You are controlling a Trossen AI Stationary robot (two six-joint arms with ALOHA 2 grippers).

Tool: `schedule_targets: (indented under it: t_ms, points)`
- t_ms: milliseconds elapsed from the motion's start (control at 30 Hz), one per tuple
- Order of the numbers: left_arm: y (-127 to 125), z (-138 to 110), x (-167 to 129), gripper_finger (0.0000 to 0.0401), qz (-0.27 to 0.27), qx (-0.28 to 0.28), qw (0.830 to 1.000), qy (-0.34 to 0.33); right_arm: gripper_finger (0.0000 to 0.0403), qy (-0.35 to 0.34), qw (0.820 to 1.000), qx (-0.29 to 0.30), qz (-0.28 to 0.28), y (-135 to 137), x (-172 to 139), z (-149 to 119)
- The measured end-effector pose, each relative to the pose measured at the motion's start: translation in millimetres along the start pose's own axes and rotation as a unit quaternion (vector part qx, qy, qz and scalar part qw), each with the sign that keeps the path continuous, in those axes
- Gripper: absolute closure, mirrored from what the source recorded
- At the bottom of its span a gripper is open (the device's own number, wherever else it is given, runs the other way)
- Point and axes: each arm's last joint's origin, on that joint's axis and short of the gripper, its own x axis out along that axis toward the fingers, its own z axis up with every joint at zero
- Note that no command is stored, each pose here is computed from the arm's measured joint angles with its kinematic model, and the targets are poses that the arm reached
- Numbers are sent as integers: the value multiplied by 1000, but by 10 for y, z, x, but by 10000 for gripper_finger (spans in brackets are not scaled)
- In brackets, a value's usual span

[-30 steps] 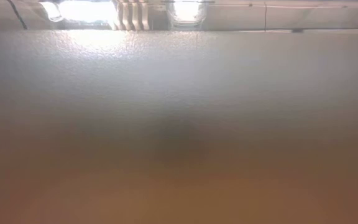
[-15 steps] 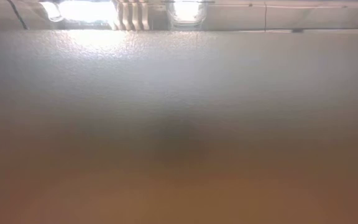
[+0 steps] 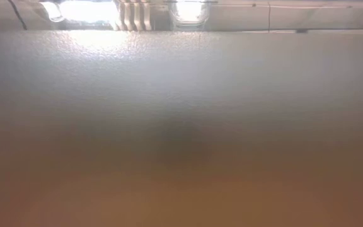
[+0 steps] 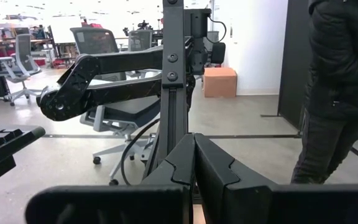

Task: Pick & Place Food Item
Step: Put the yellow water bottle into the transparent bin

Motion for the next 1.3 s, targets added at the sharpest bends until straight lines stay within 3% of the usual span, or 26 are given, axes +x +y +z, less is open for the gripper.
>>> schedule_targets:
  t_ms: [367,767,1300]
  points:
    - [-181,41,-287,397,-24,-53,998,-31,395,0,1000,0,0,0,0,0]
    - [-423,76,-818,397,-33,-91,986,-138,395,0,1000,0,0,0,0,0]
    - [-526,-129,-1479,397,-26,-178,963,-199,395,0,1000,0,0,0,0,0]
